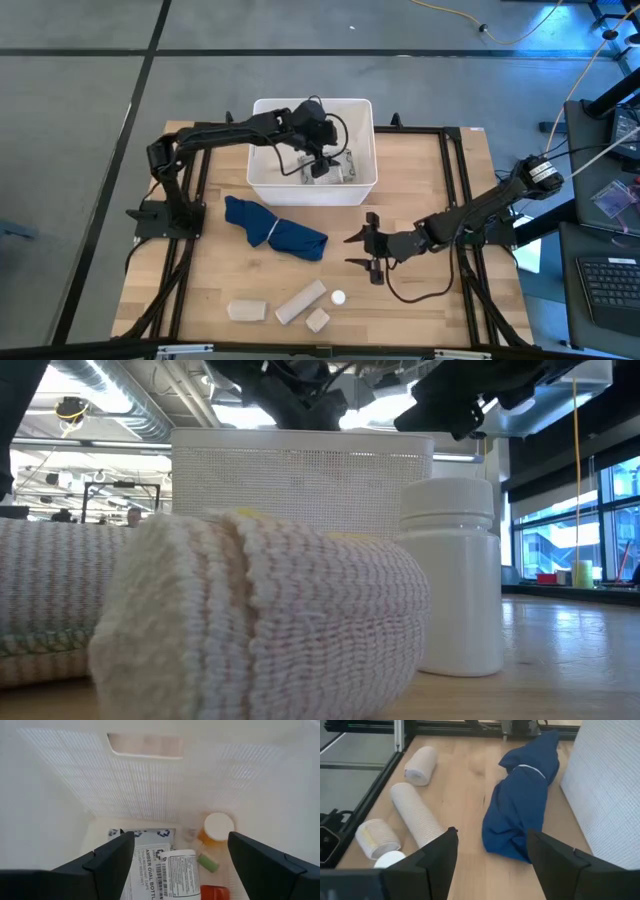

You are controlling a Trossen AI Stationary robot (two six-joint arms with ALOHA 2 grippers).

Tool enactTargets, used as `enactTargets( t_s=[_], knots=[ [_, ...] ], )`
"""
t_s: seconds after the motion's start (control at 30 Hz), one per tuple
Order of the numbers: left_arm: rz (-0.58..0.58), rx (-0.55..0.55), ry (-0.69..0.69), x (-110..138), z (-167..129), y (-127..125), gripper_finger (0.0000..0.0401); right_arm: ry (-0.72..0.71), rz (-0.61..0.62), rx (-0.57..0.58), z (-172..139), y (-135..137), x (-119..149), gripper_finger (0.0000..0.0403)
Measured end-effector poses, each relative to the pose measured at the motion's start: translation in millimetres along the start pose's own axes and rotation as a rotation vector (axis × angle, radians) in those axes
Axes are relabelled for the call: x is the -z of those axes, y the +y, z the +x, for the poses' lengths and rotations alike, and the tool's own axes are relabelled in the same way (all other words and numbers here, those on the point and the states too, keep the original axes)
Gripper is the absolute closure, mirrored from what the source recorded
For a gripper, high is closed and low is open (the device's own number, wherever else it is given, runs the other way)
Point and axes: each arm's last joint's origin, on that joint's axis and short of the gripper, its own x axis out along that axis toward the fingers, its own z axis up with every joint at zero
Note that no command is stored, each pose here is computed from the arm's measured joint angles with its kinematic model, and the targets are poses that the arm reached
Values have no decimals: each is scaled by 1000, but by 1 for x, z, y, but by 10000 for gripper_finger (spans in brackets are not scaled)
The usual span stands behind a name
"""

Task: Pick & place medical supplies in basket/bin
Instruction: Put the white medicine bottle into the white bin

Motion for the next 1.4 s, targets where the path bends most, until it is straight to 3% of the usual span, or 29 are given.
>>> enactTargets(
  t_s=[0.23, 0.37, 0.53, 0.73, 1.1, 1.4],
  knots=[
    [13, -11, -63, -10, -29, -4, 90, -4, -25, -53, -6, 16, 3, 166],
    [40, -15, -147, -22, -67, -16, 90, -19, -30, -87, -4, 27, 6, 166],
    [110, 14, -341, -28, -123, -48, 90, -48, -26, -143, 5, 46, 15, 166],
    [150, 97, -487, 5, -169, -87, 90, -27, -3, -180, 23, 66, 31, 166],
    [27, 133, -571, 84, -196, -116, 90, 42, -63, -170, 66, 87, 51, 166],
    [20, 137, -569, 103, -199, -121, 90, 88, 2, -182, 73, 89, 59, 166]
  ],
)
